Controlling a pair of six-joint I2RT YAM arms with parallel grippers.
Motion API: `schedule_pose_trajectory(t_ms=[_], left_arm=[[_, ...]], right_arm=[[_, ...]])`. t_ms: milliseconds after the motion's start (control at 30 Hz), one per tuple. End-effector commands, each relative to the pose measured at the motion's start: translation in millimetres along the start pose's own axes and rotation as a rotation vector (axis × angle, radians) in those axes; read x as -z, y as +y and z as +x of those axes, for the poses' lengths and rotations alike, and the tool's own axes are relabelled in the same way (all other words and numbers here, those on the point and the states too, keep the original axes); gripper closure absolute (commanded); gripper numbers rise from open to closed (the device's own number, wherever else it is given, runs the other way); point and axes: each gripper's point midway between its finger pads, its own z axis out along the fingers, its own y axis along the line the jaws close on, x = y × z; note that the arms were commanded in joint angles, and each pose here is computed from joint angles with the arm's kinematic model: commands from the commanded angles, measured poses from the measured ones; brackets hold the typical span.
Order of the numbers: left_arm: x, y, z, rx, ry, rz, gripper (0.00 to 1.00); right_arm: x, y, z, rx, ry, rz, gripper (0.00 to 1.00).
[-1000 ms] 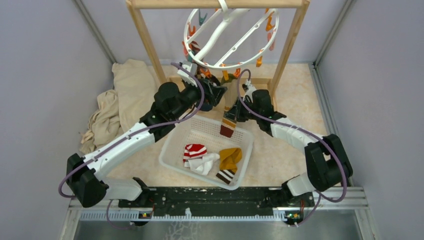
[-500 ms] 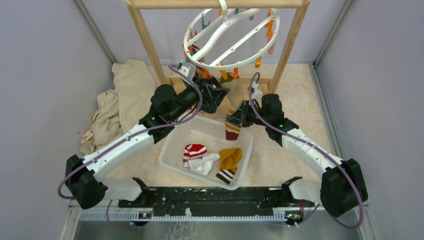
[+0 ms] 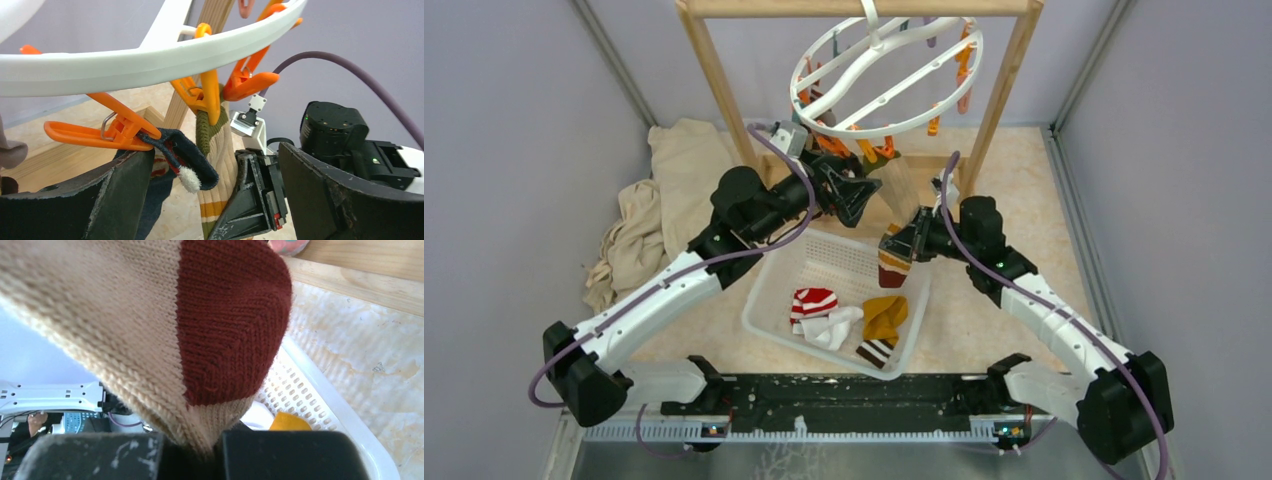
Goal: Remove the socks clipped to the hanger
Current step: Remove the sock from the hanger.
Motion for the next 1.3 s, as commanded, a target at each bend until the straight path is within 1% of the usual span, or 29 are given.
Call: schedule_pose_trajectory(t_ms=[0, 200, 367, 600, 800, 1267], left_arm=[[16, -23, -20, 0.019, -0.02, 0.068, 0.01], [26, -24, -20, 0.019, -0.004, 0.063, 0.01], [21, -23, -15, 0.019, 0.035, 0.062, 0.01], [10, -23, -9, 0.018, 0.062, 0.074, 0.01], [2, -23, -12, 0.019, 0.046, 0.077, 0.01], [-18, -23, 7, 0.106, 0.036, 0.116, 0.01]], right_arm=[[11, 21, -9, 0.035, -0.034, -0.057, 1.0], [14, 24, -8, 0.037, -0.041, -0.072, 1.0], [14, 29, -11, 0.046, -0.063, -0.107, 1.0], [16, 43, -14, 0.077, -0.062, -0.166, 1.0], [18, 47, -7, 0.091, -0.053, -0.215, 1.0], [20, 50, 3, 0.108, -0.028, -0.265, 1.0]])
